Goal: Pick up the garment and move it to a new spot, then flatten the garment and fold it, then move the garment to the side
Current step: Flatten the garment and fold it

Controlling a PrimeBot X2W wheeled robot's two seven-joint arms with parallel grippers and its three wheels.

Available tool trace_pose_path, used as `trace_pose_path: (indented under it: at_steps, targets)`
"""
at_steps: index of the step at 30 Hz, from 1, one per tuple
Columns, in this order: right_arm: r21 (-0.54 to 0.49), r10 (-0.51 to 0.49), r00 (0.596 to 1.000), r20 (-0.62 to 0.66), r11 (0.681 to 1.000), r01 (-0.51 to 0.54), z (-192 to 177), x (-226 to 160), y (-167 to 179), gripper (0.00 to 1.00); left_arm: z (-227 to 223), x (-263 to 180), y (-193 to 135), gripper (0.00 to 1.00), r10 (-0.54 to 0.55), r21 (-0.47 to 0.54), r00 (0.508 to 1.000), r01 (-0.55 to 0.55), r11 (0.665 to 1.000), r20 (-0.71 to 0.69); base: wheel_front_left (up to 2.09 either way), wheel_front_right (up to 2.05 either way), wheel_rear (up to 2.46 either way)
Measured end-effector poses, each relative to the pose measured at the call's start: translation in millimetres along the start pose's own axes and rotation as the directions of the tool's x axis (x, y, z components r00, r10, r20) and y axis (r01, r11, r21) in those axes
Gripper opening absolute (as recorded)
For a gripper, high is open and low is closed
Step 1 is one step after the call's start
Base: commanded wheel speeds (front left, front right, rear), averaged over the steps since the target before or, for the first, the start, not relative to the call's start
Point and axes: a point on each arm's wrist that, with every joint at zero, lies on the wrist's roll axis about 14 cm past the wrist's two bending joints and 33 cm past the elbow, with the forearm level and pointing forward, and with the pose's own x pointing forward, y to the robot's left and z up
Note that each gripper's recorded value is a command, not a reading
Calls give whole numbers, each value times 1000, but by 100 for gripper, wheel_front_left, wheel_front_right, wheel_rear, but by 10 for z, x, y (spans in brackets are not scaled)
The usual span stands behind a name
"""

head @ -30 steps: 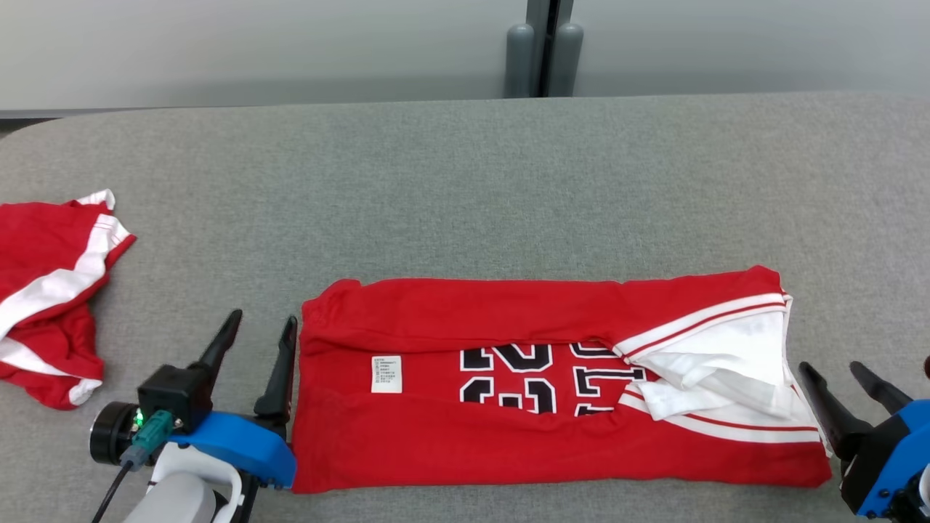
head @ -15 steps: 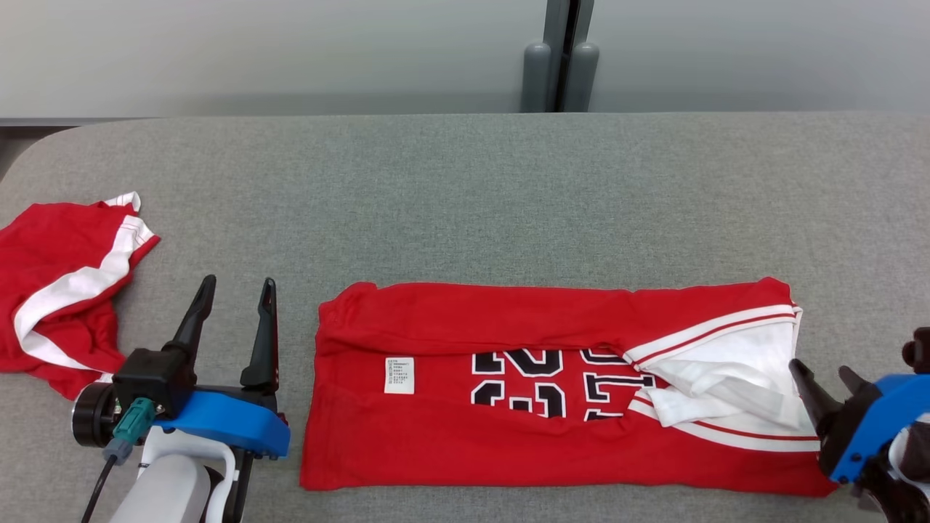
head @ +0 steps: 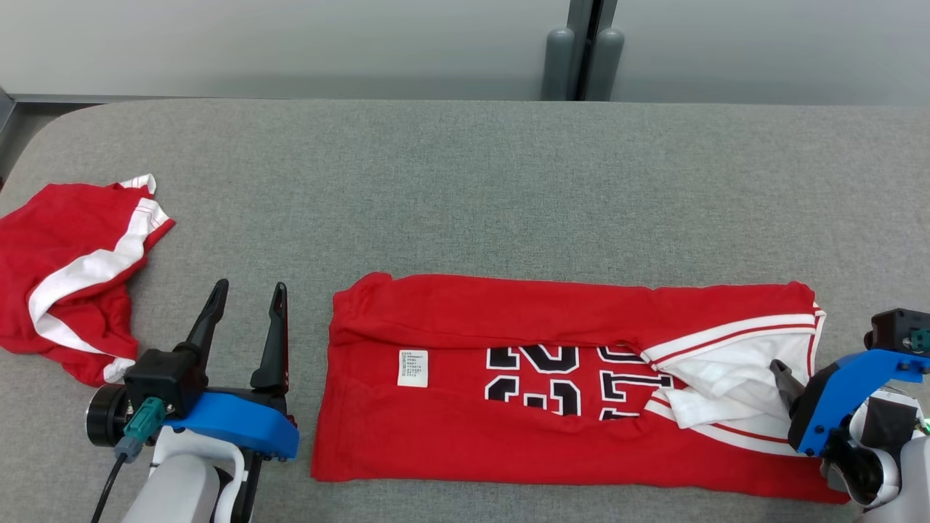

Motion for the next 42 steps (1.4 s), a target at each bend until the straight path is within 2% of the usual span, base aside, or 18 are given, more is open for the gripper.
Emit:
trace_pose_path:
  at_steps: [4, 6, 10, 13, 19, 24, 29, 32, 35, 39, 42]
  targets:
    - [-37, 17, 999, -27, 999, -18, -46, 49, 92, 100, -17, 4, 7, 100, 4, -6, 1000, -4, 1000, -3, 0, 0, 0]
    - [-60, 28, 999, -36, 998, -30, -59, 57, 140, 0, -18, 11, 14, 100, 5, -8, 1000, -5, 1000, -3, 0, 0, 0]
    - [-69, 65, 997, -34, 995, -67, -55, 36, 230, 0, -10, 31, -3, 100, -2, -12, 1000, 2, 1000, 1, 0, 0, 0]
    - [-82, 52, 999, -5, 995, -52, 7, -26, 132, 0, 5, 45, 3, 100, -1, -9, 1000, 1, 1000, 6, 0, 0, 0]
    - [-83, -54, 994, 91, 995, 61, 260, -272, -362, 0, -10, 42, -42, 100, -14, -8, 1000, 14, 1000, 4, 0, 0, 0]
    - [-81, -168, 974, 151, 980, 181, 477, -517, -836, 0, 26, 60, -85, 100, -28, -7, 999, 28, 1000, 16, 0, 0, 0]
    - [-87, -220, 954, 204, 966, 242, 698, -721, -1027, 0, 29, 47, -134, 100, -40, -8, 999, 40, 999, 19, 0, 0, 0]
    - [-101, -216, 954, 207, 965, 240, 711, -794, -990, 0, 35, 27, -143, 100, -43, -9, 999, 43, 999, 21, 0, 0, 0]
    - [-113, -165, 965, 204, 975, 190, 678, -819, -795, 0, 41, 5, -147, 100, -43, -10, 999, 44, 999, 23, 0, 0, 0]
    - [-154, -50, 975, 216, 984, 85, 674, -877, -362, 0, 25, -30, -126, 100, -40, -12, 999, 40, 999, 18, 0, 0, 0]
    - [-218, 48, 978, 205, 976, -3, 649, -938, 20, 0, 15, -40, -108, 100, -34, -11, 999, 34, 999, 15, 0, 0, 0]
